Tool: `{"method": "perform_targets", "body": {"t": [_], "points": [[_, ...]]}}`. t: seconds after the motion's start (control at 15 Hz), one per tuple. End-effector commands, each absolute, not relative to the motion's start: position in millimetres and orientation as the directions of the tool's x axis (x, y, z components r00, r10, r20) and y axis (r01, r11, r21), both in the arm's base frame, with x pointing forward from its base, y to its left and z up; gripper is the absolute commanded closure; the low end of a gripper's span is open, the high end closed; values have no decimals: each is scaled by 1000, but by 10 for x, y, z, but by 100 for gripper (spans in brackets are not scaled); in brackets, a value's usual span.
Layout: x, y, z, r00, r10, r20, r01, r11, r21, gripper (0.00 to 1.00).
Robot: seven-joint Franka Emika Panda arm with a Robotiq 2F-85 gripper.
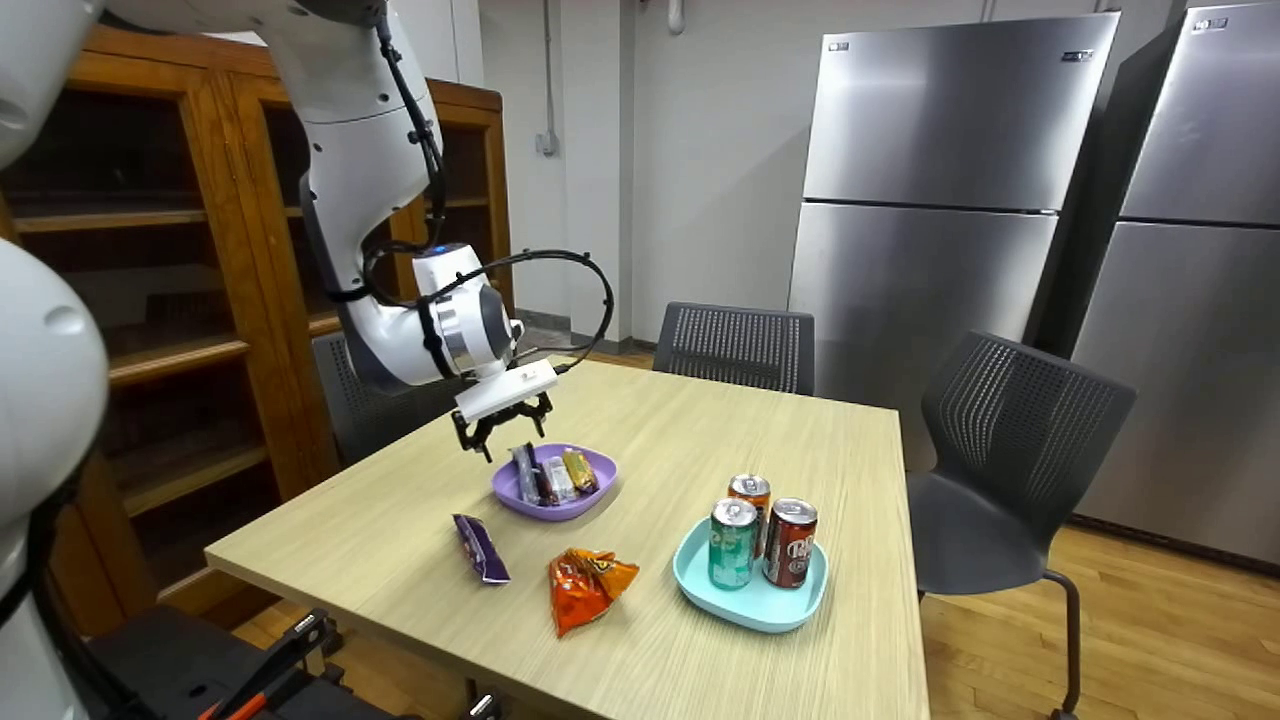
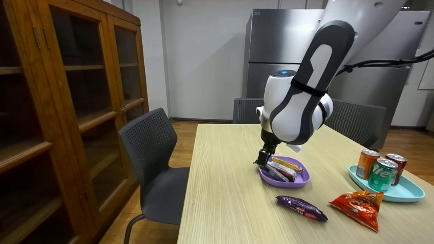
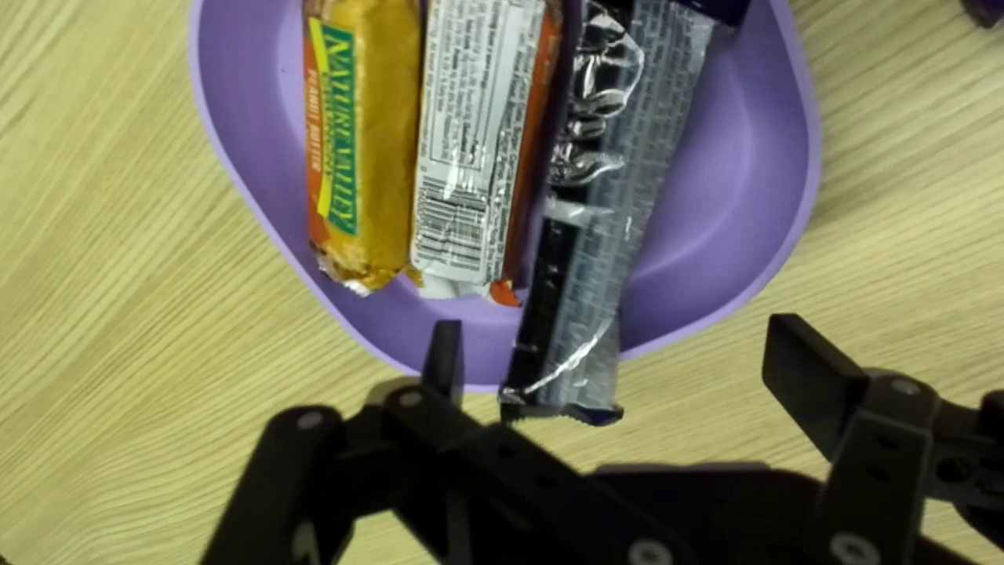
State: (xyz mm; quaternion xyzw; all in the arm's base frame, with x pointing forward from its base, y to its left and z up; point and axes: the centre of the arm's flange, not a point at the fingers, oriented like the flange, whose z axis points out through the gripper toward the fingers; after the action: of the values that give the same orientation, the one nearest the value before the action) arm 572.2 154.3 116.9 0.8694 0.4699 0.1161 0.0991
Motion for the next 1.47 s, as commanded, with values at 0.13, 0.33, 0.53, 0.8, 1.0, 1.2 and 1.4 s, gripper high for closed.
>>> {"method": "perform_targets", "body": {"t": [0.13,0.33,0.53,0.8,1.0,1.2,1.4], "points": [[5459,1588,1511,444,888,121,850,-460,257,0],[5290,1564,1542,404,908,112,880,-419,222,0],[5125,1496,1508,358,929,96,910,-370,184,0],[4938,1388,1411,325,944,65,932,-331,145,0],[4824,1308,1367,320,946,43,938,-323,126,0],[4723,1249,1355,320,947,16,942,-320,106,0],[4642,1194,1347,330,944,-7,940,-328,92,0]]}}
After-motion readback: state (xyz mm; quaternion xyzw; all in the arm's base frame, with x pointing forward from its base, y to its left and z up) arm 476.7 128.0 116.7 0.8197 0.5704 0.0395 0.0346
